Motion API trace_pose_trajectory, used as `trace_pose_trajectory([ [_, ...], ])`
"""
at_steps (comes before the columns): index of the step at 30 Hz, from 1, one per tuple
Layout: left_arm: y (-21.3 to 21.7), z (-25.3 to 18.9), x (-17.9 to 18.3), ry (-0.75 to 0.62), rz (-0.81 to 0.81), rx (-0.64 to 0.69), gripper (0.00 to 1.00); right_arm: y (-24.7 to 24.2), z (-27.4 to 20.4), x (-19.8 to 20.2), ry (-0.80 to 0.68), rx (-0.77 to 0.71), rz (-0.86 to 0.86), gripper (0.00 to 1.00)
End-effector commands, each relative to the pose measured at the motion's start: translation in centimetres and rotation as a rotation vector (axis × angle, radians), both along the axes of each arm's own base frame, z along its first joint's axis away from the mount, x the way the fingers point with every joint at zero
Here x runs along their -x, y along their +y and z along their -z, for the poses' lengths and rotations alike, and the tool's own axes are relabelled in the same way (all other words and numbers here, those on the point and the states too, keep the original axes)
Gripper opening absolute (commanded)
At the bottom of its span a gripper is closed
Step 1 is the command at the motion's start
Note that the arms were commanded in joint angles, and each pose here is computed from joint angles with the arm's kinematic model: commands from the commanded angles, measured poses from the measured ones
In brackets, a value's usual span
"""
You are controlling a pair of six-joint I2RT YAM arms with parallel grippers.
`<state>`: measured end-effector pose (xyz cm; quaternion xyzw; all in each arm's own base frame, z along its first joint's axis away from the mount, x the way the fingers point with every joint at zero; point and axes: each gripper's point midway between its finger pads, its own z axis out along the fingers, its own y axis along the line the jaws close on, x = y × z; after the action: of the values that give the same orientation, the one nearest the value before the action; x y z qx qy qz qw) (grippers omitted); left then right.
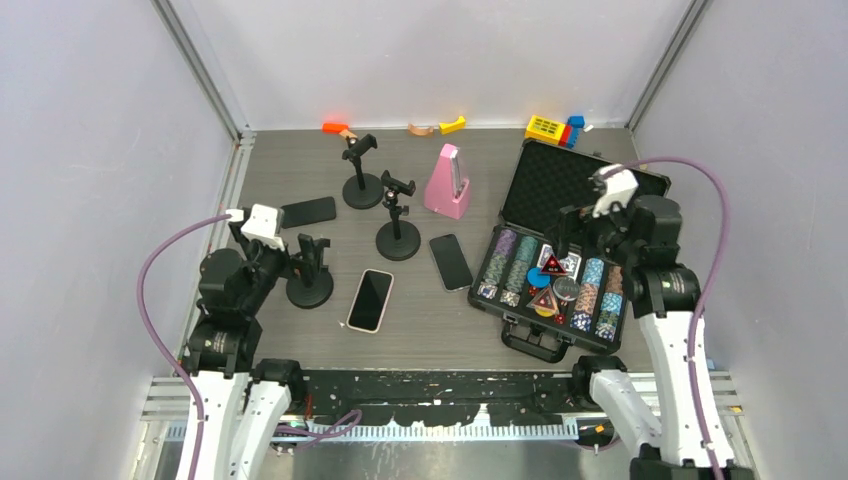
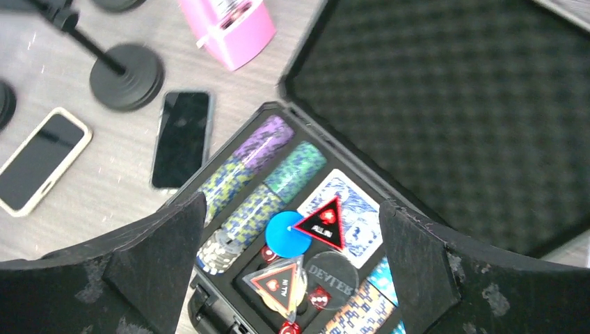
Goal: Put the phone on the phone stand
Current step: Move the distractor to the center of the board.
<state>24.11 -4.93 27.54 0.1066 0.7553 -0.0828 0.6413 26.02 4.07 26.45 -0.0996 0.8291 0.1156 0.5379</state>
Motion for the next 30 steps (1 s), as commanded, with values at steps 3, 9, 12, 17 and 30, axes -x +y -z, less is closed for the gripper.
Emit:
trace_pose_trajectory([
  [3, -0.4, 0.4, -0.5, 0.006, 0.024, 0.009, 0.98, 5.5, 3.2, -0.6, 0.045, 0.278, -0.246, 1.00],
  [9, 0.1, 1.4, -1.1, 0.044, 0.010, 0.013, 0.98, 13.0, 7.7, 0.4, 0.075, 0.501, -0.564, 1.00],
  [12, 0.5, 1.6, -1.3, 0.053, -0.004, 0.015, 0.98, 16.1, 10.5, 0.7, 0.088, 0.639, -0.681, 1.00],
  [17, 1.5, 1.6, -1.5, 0.058, -0.044, 0.021, 0.98, 19.1, 14.1, 1.3, 0.100, 0.787, -0.817, 0.95],
  [30, 1.2, 1.5, -1.3, 0.058, -0.024, 0.031, 0.98, 18.8, 21.4, 2.5, 0.294, 1.044, -0.972, 0.73],
])
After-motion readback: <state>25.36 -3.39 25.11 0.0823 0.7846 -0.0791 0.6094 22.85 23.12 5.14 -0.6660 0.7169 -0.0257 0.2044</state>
